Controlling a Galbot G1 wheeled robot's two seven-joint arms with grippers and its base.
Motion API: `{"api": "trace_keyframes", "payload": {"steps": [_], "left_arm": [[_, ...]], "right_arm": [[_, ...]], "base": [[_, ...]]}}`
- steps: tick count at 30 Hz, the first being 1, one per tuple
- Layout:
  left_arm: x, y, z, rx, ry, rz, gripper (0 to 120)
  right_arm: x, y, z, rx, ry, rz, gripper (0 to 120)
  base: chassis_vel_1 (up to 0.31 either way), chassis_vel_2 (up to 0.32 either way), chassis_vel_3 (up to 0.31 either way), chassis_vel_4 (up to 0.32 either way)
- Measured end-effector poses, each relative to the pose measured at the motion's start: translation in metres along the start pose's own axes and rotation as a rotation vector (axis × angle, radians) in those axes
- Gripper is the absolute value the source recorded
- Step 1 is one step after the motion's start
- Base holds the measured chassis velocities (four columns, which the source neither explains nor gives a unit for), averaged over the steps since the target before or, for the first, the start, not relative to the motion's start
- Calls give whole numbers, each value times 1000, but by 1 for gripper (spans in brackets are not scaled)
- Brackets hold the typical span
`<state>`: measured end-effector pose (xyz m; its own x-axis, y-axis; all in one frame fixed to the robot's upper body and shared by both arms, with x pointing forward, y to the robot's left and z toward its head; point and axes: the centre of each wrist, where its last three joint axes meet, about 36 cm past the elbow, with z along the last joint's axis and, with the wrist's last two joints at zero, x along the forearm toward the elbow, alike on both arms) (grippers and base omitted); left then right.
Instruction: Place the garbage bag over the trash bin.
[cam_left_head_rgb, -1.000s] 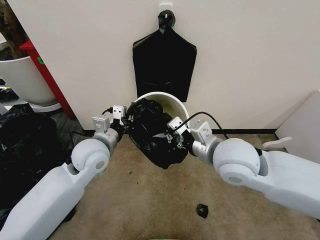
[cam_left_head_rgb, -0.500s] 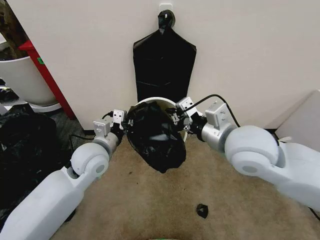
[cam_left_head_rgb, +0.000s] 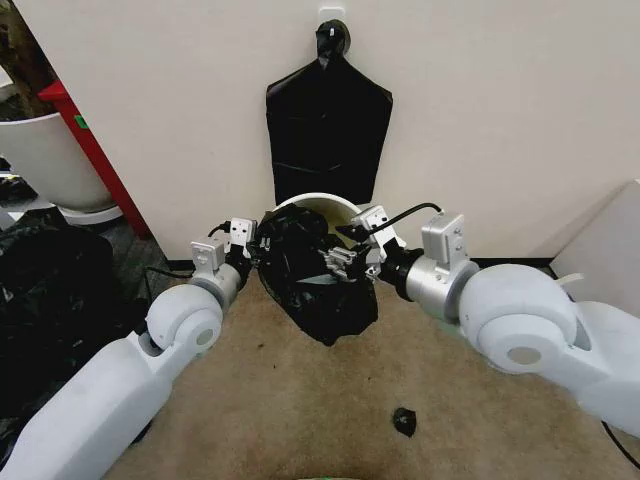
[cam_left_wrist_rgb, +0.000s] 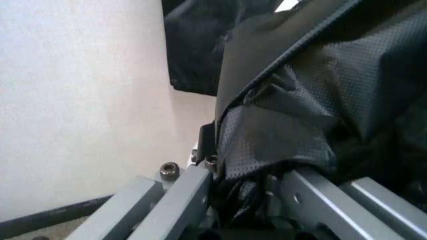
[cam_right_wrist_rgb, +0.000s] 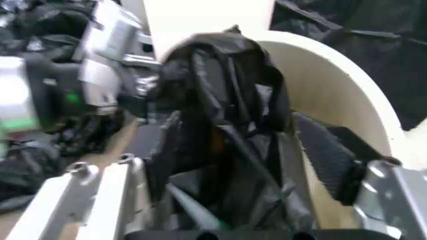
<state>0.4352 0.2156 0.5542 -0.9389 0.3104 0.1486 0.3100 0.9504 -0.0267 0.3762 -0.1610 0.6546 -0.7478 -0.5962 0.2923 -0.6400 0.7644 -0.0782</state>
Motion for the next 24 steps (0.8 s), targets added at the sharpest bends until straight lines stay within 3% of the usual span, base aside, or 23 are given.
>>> {"api": "trace_keyframes", "payload": {"steps": [3,20,24], "left_arm": [[1,-1,0,-1,-1,2,1],[14,-1,3,-13,-13,27,1],[15,1,6,-32,-25,34,1]], "right_arm": [[-4,-2,3,6,4,7,64],[-6,-19,10,-25,2,89,0],[0,-24,8,-33,-9,107,0]], "base": [[0,0,0,0],[0,0,0,0],[0,0,0,0]]}}
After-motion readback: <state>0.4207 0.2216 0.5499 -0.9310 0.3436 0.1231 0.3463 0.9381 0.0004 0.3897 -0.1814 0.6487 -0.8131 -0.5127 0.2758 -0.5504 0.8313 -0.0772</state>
